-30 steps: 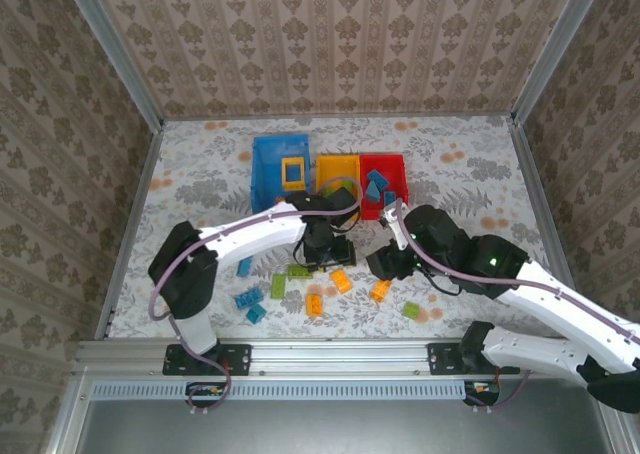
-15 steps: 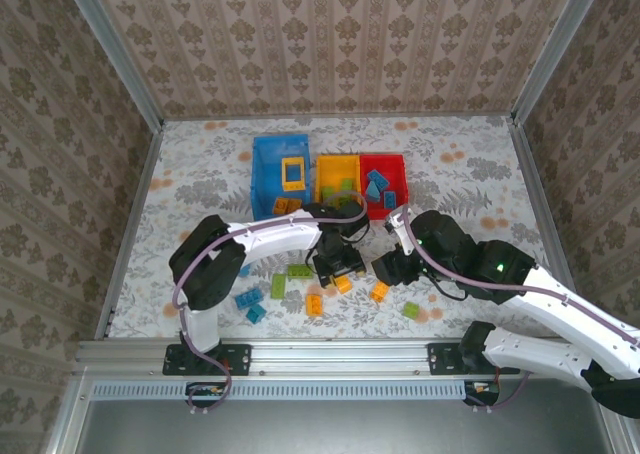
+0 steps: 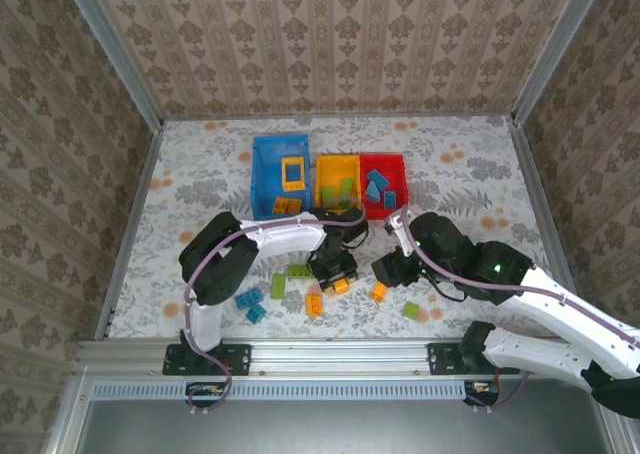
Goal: Sort the legos into containers by color
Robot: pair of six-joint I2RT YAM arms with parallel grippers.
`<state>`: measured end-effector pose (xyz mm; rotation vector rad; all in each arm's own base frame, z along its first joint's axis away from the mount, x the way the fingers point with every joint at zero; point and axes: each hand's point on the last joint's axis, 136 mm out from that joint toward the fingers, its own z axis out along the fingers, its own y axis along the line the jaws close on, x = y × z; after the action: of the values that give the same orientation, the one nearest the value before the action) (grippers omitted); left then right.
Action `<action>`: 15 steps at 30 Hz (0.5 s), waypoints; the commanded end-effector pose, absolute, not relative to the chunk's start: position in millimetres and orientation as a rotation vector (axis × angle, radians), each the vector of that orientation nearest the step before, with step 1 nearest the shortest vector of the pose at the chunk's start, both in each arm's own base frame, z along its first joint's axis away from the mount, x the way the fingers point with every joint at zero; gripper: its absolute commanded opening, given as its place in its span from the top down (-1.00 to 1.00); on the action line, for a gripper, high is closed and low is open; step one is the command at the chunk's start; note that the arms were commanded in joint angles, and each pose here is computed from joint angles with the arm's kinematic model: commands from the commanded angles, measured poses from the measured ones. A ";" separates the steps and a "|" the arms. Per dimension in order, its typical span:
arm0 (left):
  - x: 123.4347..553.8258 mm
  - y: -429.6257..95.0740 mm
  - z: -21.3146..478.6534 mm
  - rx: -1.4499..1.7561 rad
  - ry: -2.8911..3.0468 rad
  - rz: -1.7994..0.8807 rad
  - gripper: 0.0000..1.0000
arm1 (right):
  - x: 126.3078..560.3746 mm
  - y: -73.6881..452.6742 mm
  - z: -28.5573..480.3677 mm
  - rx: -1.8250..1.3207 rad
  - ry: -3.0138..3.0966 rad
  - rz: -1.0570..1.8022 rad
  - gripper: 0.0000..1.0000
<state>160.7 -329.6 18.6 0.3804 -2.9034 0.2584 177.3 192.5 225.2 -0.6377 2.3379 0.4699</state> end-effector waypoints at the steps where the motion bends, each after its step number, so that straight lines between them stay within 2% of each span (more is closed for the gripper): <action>1: 168.3 -331.2 12.4 0.382 -2.936 0.238 0.24 | 175.1 191.6 223.2 -0.630 2.339 0.475 -0.33; 5: 178.8 -326.7 28.1 0.359 -3.007 0.230 0.41 | 176.1 191.4 225.6 -0.623 2.334 0.475 -0.33; 15: 244.7 -254.2 139.1 0.280 -3.360 0.107 0.45 | 189.2 213.0 235.4 -0.627 2.282 0.527 -0.34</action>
<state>221.6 -297.8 100.8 0.3328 -3.2156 0.2544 182.0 198.2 225.3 -0.6348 2.3300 0.4761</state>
